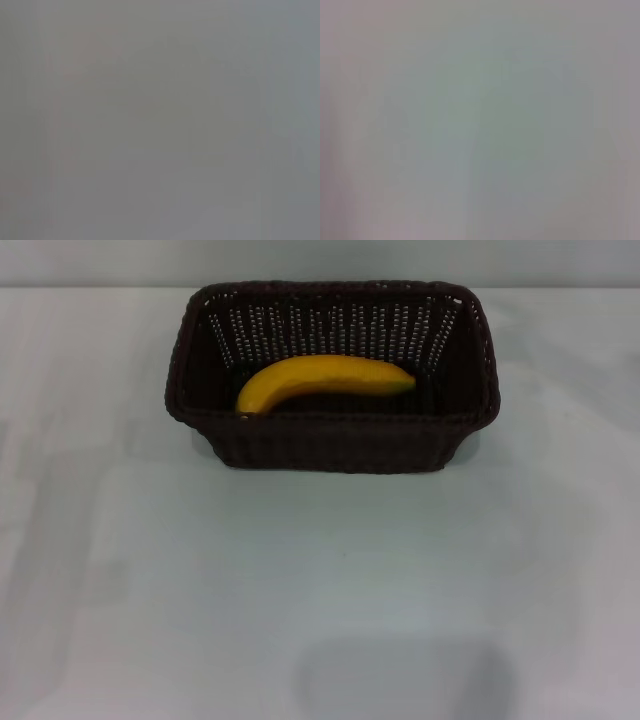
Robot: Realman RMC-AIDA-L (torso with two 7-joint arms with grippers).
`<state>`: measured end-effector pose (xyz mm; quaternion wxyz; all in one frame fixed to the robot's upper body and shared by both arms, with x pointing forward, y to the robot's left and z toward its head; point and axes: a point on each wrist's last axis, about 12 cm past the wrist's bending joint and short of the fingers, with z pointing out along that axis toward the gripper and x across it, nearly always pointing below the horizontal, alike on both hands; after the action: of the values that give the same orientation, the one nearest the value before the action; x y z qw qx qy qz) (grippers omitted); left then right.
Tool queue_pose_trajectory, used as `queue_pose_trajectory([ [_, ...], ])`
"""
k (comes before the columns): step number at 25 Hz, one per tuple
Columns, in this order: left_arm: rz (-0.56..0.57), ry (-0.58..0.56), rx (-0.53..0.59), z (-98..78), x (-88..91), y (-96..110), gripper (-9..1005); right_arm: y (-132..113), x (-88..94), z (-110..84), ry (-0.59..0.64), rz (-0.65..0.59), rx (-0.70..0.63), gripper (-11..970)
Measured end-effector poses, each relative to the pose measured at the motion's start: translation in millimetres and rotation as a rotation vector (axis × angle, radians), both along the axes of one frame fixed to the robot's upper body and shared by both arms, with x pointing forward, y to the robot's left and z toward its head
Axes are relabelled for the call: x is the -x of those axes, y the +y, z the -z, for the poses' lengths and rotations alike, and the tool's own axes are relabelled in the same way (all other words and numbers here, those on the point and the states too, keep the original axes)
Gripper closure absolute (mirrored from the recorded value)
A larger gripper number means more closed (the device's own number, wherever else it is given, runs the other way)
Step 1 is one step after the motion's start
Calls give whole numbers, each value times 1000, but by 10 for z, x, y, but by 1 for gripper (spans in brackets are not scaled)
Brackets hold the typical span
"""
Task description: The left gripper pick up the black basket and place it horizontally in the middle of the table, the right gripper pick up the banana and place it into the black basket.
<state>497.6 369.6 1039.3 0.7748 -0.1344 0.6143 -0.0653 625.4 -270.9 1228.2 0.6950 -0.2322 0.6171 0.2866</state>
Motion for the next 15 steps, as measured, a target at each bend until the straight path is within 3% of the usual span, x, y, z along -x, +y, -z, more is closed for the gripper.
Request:
queue_pose_trajectory([
  [1,1,2,0,6,3,-5,197,-269,119,147,-46,72,-96,221],
  [4,-9,9,4,22,22,5,197,-689,367,479,-157,232,-198,221],
  [8,-85,13,60,85,99,31,196,-1086,709,1054,-199,518,-179,221],
  [12,-97,38,56,120,96,21,194,-1225,994,1577,-89,743,-80,221],
  [15,-90,53,45,128,74,6,190,-1207,1093,1747,-43,793,-21,221],
])
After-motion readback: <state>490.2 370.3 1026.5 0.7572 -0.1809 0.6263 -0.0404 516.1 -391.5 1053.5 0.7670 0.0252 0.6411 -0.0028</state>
